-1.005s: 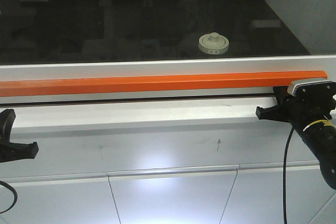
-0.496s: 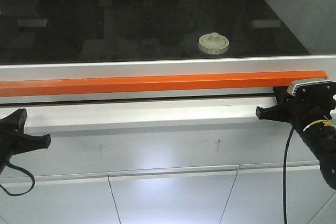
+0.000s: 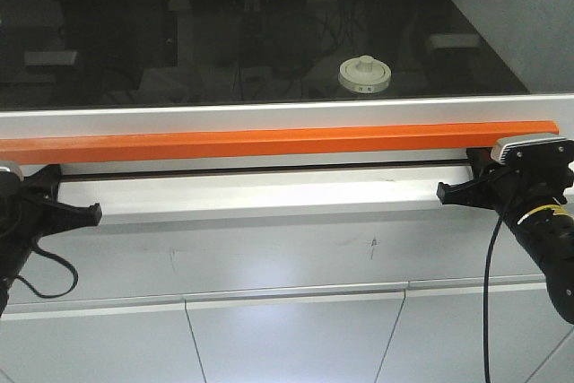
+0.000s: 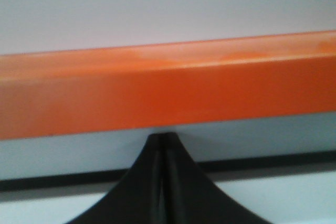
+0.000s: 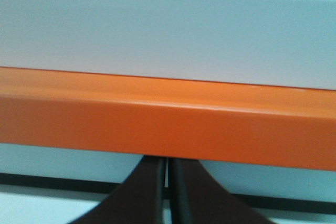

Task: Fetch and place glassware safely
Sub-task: 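Lift the orange sash handle upward with both grippers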

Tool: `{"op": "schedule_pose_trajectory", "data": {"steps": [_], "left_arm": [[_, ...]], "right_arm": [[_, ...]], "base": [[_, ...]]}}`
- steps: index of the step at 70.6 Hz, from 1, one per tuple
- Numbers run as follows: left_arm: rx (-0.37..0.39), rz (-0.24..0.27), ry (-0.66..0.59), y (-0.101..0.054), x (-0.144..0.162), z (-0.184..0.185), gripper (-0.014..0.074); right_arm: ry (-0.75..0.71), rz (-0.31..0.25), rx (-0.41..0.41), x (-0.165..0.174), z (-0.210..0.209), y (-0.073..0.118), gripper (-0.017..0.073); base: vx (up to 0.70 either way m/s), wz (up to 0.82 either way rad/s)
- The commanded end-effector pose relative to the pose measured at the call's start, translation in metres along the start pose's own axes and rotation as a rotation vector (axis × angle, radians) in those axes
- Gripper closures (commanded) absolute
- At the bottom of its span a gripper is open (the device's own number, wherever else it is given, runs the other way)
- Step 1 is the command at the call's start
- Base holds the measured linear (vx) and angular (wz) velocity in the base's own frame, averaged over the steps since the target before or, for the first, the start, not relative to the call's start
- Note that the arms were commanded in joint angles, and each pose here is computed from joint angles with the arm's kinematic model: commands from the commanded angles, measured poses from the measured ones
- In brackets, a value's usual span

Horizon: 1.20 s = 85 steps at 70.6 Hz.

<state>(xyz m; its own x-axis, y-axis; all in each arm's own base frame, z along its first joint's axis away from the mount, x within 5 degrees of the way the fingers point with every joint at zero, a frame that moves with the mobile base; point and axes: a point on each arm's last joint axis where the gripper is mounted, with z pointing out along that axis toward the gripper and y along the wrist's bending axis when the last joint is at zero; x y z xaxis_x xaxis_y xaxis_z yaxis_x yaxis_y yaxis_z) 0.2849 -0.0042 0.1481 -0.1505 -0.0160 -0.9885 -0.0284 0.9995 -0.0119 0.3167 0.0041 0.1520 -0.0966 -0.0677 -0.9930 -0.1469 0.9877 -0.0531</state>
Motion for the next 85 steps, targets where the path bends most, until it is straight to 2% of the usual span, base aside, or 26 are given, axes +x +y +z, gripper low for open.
{"op": "schedule_pose_trajectory", "data": {"steps": [1,21,35,85], "left_arm": [[-0.002,-0.008,-0.152,-0.001,-0.026,0.006,0.0601],[0.045,0.013,-0.258,-0.005,-0.04,0.004,0.0601],[0.038,0.009,-0.316,-0.004,-0.056,-0.003,0.0601],[0.038,0.004,-0.328,-0.004,-0.061,-0.006,0.0601]], "right_arm": [[-0.186,-0.018,0.012,-0.031,0.003,-0.004,0.056],[-0.186,-0.018,0.012,-0.031,0.003,-0.004,0.056],[-0.186,-0.018,0.012,-0.031,0.003,-0.004,0.056],[-0.223,-0.023,0.014,-0.04,0.0,-0.004,0.056]], "base": [[0.0,0.0],[0.0,0.0],[0.0,0.0],[0.0,0.0]]}}
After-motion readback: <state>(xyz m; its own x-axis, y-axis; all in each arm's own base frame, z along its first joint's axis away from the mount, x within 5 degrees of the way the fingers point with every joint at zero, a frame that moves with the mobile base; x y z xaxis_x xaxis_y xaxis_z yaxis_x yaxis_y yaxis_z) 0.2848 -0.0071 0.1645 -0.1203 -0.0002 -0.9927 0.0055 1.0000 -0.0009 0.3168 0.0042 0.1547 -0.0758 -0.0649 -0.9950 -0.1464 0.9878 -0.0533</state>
